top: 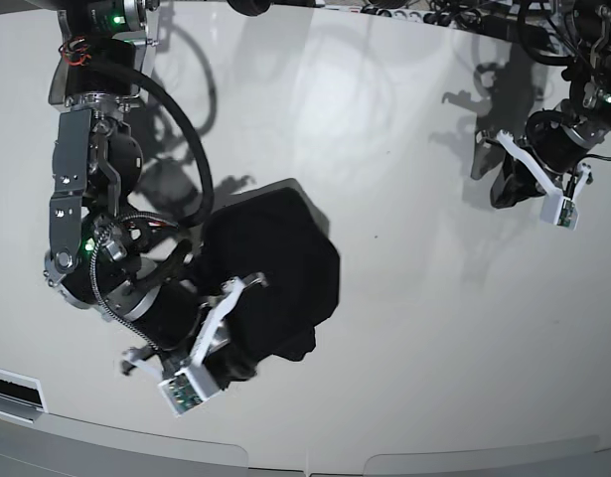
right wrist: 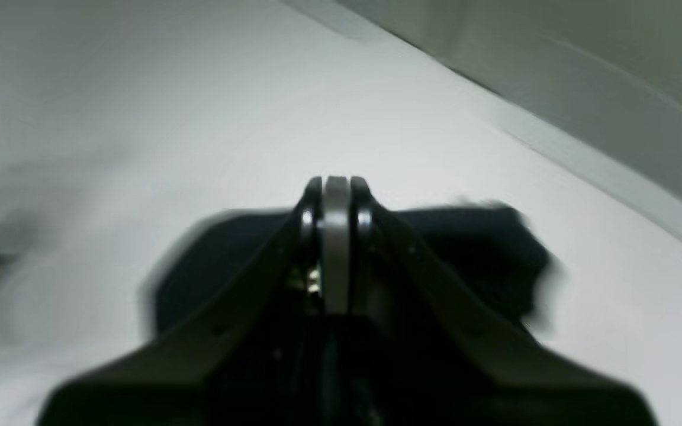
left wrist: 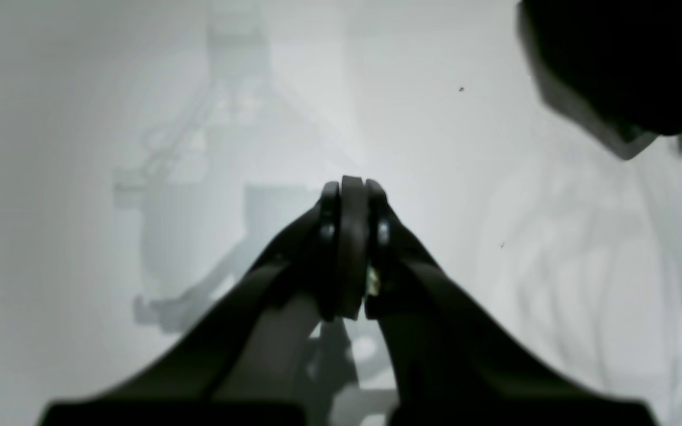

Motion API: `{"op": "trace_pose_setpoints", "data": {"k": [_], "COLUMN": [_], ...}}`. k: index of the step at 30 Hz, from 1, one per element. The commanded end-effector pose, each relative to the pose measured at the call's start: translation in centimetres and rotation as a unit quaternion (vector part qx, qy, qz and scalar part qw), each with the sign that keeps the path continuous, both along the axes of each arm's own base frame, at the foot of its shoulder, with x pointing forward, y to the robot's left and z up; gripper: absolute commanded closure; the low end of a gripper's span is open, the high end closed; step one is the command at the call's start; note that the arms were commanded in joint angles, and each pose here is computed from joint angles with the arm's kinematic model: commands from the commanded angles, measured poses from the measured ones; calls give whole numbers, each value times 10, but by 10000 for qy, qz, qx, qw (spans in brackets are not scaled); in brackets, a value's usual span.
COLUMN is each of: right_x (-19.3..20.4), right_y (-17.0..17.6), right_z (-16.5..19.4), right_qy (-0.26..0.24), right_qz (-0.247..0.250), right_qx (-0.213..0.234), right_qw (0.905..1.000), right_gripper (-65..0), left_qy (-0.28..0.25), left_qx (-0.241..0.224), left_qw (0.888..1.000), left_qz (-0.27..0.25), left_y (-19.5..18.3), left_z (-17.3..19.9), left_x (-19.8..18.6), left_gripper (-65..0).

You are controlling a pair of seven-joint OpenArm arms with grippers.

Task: Layout the t-shirt on the table in an organized manner, then fold the t-shirt properly
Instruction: 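Grasp the black t-shirt with the right gripper and lift it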

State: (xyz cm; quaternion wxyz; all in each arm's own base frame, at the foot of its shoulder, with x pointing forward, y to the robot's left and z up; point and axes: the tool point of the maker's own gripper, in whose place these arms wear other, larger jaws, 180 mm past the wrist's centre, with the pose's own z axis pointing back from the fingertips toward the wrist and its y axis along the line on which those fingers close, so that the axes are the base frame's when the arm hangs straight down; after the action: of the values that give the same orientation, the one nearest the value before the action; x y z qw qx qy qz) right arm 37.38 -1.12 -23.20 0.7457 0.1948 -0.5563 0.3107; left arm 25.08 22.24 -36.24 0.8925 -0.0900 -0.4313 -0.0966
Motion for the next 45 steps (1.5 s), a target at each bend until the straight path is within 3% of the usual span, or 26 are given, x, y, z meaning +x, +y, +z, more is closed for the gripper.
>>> {"op": "trace_pose_setpoints", "data": {"k": [1, 3, 5, 11, 15, 19, 22, 24, 27, 30, 33, 35, 37, 40, 45], "right_x": [-5, -20, -35, -63, -63, -36, -3, 16, 37, 41, 33, 17, -2, -37, -87], "right_y": [16, 39, 60, 93, 95, 72, 33, 4, -41, -67, -53, -24, 4, 35, 68], "right_z": [26, 31, 31, 2, 3, 8, 1, -4, -13, -18, -17, -14, -8, -3, -21], "right_qy": [-354, -147, 31, 502, 423, 7, 95, 139, 245, 421, 582, 705, 812, 946, 1545], "right_qz": [438, 937, 1364, 2103, 2103, 1397, 128, -700, -1856, -2281, -1691, -841, 4, 1156, 1996], "right_qx": [318, 686, 773, -112, -203, -318, -520, -661, -772, -800, -563, -288, 107, 499, 836], "right_qw": [9979, 9931, 9876, 9763, 9765, 9897, 9985, 9953, 9793, 9694, 9823, 9935, 9966, 9875, 9640], "right_gripper": [0, 0, 0, 0, 0, 0, 0, -145, -373, -398, -398, -398, -398, -392, -387], "left_qy": [-174, -174, -176, -174, -172, -172, -176, -183, -192, -189, -185, -172, -170, -169, -171], "left_qx": [11, 7, 7, 6, 7, 7, 5, 2, 1, 4, 4, 7, 8, 40, 43], "left_qw": [9998, 9998, 9998, 9998, 9998, 9998, 9998, 9998, 9998, 9998, 9998, 9998, 9998, 9998, 9998], "left_qz": [-46, -46, -44, -44, -46, -45, -44, -43, -43, -44, -44, -45, -45, -51, -51], "left_y": [1, 1, 1, 1, 1, 1, 1, 1, 1, 1, 1, 1, 1, 2, 2], "left_z": [10, 10, 10, 10, 10, 10, 10, 10, 11, 11, 10, 10, 10, 10, 10], "left_x": [5, 5, 5, 5, 5, 5, 5, 5, 5, 5, 5, 5, 5, 5, 5], "left_gripper": [0, 0, 0, 0, 0, 0, 0, 0, 0, 0, 0, 0, 0, 0, 0]}}
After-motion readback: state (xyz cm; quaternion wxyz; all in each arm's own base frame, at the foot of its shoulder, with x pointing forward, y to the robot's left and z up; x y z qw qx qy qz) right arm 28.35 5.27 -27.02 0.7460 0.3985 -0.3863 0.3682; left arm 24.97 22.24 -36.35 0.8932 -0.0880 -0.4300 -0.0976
